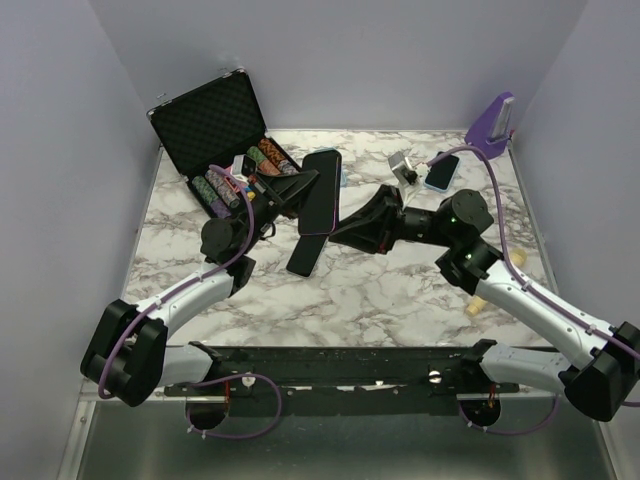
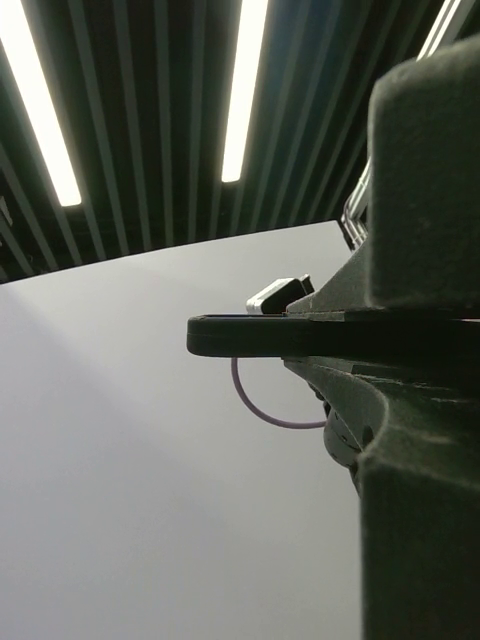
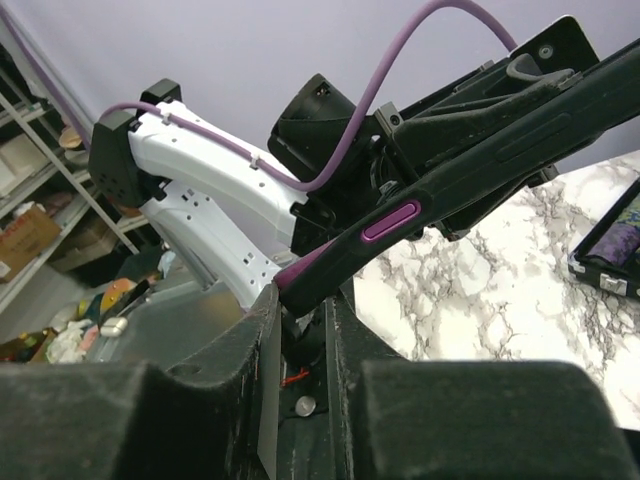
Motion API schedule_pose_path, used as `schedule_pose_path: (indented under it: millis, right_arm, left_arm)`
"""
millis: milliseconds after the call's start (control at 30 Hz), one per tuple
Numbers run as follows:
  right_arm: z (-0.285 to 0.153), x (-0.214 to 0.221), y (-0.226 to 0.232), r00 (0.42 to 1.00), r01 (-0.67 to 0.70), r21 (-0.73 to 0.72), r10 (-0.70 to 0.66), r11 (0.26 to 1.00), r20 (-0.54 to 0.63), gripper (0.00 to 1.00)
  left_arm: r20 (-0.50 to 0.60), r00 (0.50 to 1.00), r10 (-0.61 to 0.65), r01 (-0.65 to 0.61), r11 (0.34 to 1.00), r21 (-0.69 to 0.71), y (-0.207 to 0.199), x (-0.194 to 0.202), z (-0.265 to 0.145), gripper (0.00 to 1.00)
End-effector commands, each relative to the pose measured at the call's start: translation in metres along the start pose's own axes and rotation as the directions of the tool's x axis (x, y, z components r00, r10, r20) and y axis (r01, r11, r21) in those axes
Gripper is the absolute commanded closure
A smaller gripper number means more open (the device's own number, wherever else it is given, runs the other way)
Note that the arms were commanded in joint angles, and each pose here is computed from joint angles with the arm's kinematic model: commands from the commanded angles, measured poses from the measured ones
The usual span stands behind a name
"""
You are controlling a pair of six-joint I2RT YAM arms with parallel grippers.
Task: Take the phone out of the phone case
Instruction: Remove the phone case from the phone.
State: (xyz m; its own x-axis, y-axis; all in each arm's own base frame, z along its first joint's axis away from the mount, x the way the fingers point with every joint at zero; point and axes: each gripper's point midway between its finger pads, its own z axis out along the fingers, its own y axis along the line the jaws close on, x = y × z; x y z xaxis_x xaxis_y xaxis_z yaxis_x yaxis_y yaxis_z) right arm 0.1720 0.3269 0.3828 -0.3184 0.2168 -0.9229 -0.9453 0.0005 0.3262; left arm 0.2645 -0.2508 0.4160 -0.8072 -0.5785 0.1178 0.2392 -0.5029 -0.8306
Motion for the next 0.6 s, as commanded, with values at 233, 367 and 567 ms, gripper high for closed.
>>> schedule_pose_path:
  millis: [233,367,567]
  right_arm:
    - [-0.025,0.007,-0.113,0.999,-0.047,0.575,0.025,0.817,0.046,0.99]
    - [-0.05,0.018,-0.143,1.0,-0.014,0.718,-0.006,0.695,0.026,0.99]
    - [-0.058,0.038,-0.144,0.997,0.071,0.701,-0.06,0.71,-0.04,0.99]
  left_arm:
    - [-0.134,0.991,-0.012,0.032,0.988,0.152,-0.057,0.04,0.003,1.0]
    - [-0.144,0.989,-0.013,0.037,0.986,0.162,-0.062,0.044,0.004,1.0]
    - [-0.147,0.989,-0.017,0.042,0.985,0.166,-0.063,0.044,0.004,1.0]
